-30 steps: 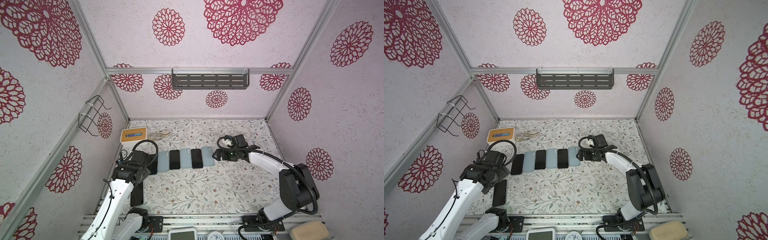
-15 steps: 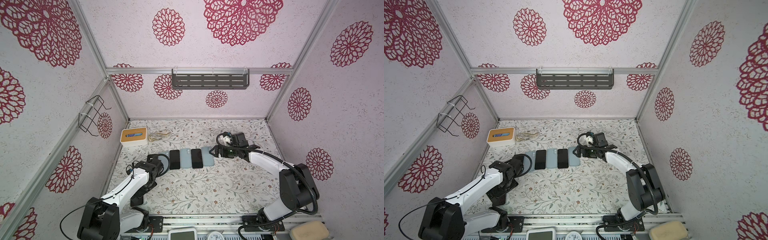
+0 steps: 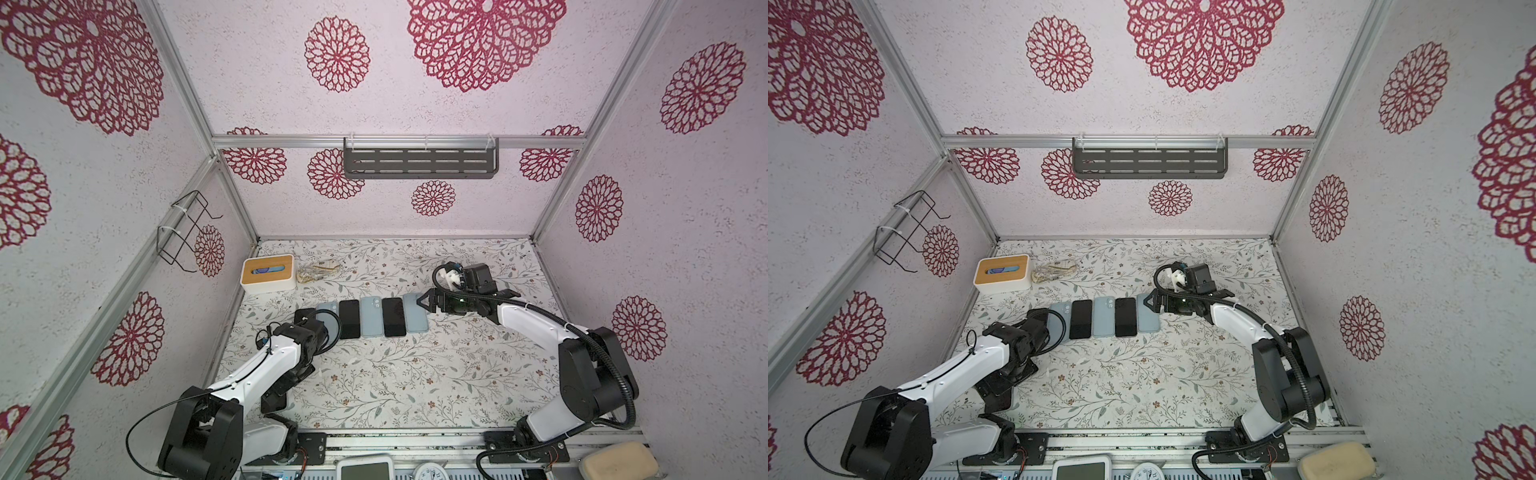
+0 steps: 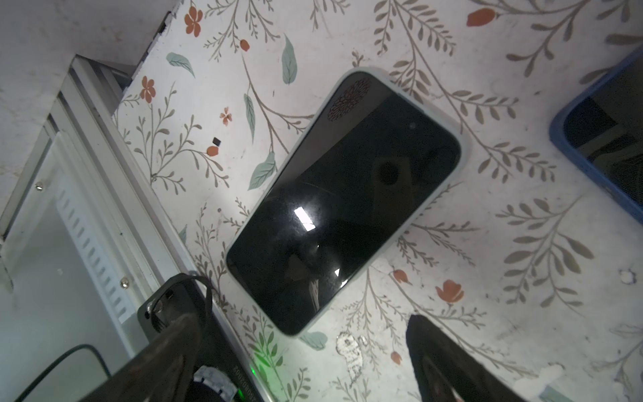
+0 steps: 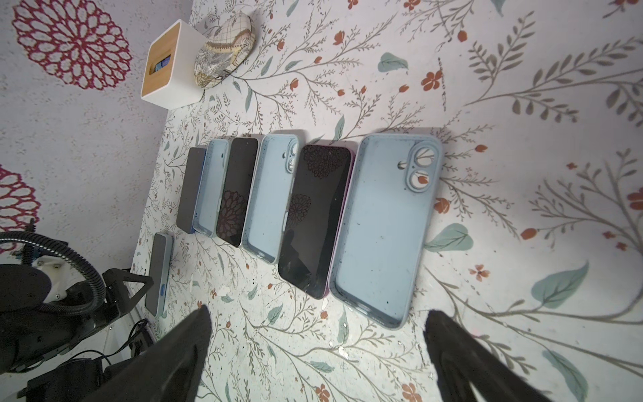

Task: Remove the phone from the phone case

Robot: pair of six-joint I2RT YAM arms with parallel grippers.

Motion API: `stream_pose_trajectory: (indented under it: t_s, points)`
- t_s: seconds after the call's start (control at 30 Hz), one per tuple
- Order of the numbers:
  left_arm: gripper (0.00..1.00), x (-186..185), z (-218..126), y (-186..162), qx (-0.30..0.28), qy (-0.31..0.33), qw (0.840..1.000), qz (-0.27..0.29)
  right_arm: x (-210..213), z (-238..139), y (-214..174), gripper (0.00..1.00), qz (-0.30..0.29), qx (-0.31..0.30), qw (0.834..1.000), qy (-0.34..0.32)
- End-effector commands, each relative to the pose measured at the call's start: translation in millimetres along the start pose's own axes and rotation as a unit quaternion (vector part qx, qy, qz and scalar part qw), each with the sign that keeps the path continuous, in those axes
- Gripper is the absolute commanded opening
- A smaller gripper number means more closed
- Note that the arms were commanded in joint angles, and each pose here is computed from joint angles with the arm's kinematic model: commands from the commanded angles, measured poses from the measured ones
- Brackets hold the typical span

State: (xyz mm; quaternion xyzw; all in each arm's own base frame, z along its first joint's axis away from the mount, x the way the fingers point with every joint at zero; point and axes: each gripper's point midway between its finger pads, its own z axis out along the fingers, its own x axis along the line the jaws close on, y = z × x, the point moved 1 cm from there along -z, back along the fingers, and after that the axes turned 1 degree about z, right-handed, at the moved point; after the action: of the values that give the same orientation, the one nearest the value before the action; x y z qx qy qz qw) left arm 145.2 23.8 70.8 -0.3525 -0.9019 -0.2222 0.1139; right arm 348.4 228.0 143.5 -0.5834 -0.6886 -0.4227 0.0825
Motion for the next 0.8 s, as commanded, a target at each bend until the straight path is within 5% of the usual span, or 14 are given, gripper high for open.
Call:
stream_pose_trajectory:
  t_s: [0.0,0.4,0.6,0.77]
  points:
    - [0.97,-2.9,-10.5,5.7,-0.001,-0.005,1.0,-0.014,18.4,-14.8,16.3,0.99,-0.012,-0.025,0.999,0.021]
    - [0.97,-9.8,-22.7,-3.3,0.044,-0.147,0.984,-0.092,22.4,-17.5,18.6,0.99,-0.01,-0.025,0.999,0.023]
    - [0.97,-14.3,-22.3,-3.1,0.056,-0.273,0.947,-0.162,23.5,-20.4,16.5,0.99,-0.01,-0.024,0.999,0.022]
    - [0.97,-7.1,-22.5,10.0,0.041,-0.305,0.924,-0.224,24.7,-22.3,11.7,0.99,-0.013,-0.022,0.999,0.02]
